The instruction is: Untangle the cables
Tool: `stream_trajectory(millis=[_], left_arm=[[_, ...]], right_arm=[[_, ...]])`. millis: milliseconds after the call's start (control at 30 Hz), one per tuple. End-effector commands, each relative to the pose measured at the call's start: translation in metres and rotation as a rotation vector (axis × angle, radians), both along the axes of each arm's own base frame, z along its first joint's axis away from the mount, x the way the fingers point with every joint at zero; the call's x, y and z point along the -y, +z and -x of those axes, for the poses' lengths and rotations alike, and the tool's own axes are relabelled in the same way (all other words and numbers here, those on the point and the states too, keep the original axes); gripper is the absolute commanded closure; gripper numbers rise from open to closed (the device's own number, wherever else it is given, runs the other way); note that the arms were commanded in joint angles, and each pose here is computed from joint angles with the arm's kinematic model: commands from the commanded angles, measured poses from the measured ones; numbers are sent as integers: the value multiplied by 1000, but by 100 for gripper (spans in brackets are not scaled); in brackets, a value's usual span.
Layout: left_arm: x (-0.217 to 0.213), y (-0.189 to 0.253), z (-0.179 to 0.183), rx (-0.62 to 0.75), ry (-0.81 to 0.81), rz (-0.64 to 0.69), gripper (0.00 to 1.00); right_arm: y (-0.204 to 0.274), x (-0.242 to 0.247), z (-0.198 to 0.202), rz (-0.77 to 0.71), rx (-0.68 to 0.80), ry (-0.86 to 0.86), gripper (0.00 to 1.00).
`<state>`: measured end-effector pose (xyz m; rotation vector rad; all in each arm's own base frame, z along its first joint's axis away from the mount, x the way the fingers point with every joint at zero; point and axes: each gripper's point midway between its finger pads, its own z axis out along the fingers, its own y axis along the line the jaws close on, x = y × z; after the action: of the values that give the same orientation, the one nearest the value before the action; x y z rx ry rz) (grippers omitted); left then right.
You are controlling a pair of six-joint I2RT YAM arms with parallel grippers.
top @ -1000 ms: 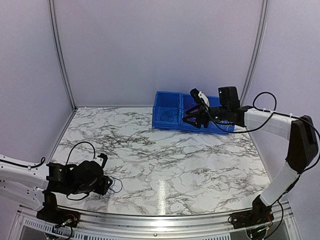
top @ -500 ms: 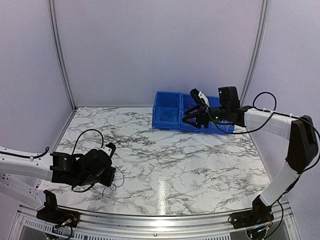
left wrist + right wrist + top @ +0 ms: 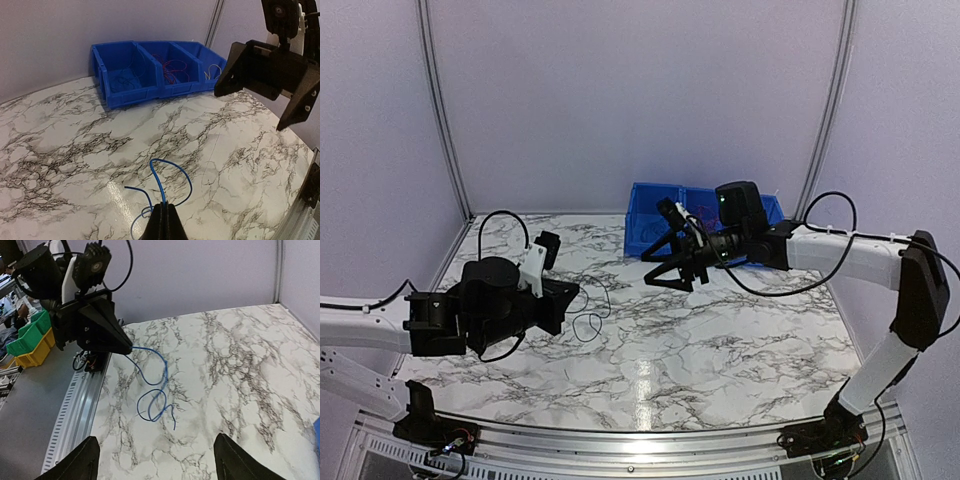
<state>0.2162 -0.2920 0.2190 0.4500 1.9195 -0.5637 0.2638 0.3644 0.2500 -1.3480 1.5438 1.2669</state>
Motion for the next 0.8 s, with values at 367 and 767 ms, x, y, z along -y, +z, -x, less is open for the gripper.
stream_trajectory(millis=[367,767], left_arm=[[58,34,-4,40,-128,80,100],[63,24,0,14,-156,73,100]], right_arm=[[-31,-57,25,103,-24,27,22],[-27,-55,1,103,2,-69,97]])
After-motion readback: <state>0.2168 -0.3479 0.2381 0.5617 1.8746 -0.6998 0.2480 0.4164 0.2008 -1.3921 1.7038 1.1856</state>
